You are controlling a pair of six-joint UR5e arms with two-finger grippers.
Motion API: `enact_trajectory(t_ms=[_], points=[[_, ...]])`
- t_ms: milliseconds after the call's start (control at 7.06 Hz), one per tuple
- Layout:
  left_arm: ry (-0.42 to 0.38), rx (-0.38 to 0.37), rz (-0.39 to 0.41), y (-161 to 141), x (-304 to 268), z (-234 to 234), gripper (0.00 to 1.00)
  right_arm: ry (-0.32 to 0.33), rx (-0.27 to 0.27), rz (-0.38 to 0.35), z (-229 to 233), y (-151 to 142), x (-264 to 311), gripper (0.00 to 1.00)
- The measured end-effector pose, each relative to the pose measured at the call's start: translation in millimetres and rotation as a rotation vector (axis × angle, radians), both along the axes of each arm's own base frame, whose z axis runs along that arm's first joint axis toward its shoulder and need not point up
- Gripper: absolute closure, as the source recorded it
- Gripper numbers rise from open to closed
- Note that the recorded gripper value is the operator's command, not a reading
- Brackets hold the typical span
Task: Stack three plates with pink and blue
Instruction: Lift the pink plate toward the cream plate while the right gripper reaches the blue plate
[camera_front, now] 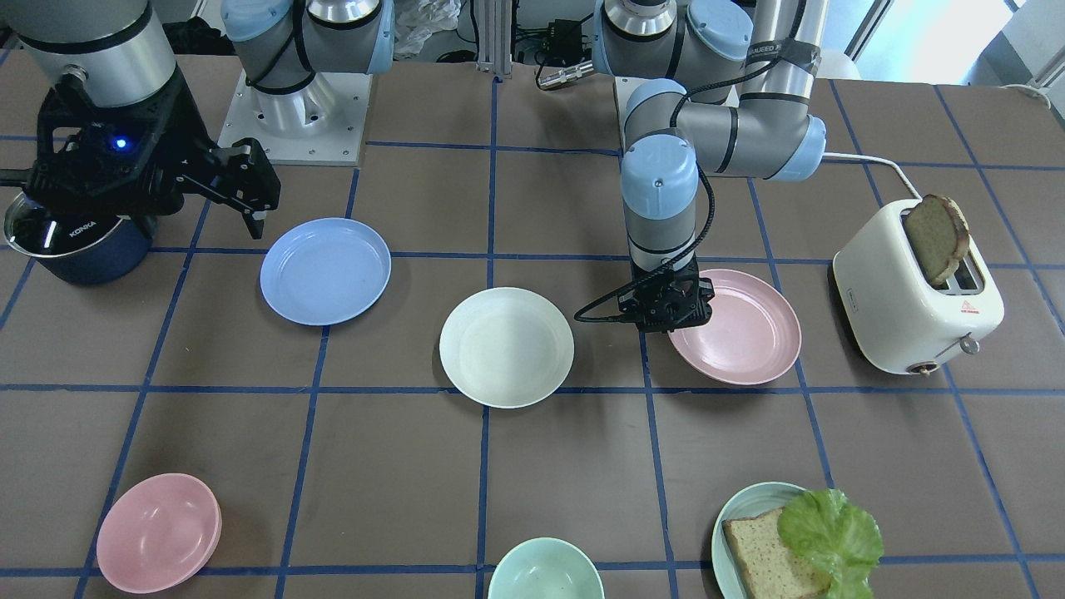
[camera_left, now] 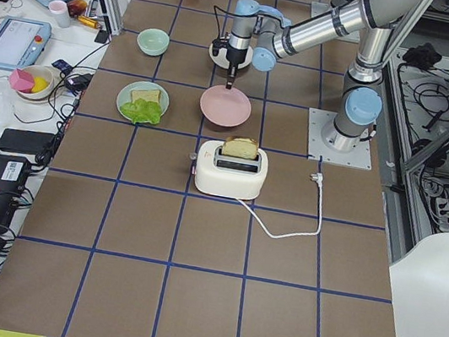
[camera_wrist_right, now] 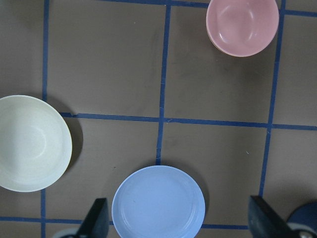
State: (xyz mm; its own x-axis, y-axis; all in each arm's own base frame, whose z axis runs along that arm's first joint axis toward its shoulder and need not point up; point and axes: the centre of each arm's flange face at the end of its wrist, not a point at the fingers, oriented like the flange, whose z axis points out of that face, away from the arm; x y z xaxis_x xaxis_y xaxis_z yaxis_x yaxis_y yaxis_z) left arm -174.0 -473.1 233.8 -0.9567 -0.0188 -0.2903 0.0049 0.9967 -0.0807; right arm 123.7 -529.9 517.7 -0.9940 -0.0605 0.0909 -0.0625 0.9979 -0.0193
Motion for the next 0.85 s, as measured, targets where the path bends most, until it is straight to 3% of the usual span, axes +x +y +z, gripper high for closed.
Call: enact_trajectory(t_ms=[425,850], points=[[-0.019,0.001,-0.025,-37,-58,60,1.00,0.022,0.086,0.042,-20,-1,-43,0.00],[-0.020,-0.024,-0.081,-41,-130,70,1.00,-0.016,0.196,0.057,-76,19,-99,0.00]])
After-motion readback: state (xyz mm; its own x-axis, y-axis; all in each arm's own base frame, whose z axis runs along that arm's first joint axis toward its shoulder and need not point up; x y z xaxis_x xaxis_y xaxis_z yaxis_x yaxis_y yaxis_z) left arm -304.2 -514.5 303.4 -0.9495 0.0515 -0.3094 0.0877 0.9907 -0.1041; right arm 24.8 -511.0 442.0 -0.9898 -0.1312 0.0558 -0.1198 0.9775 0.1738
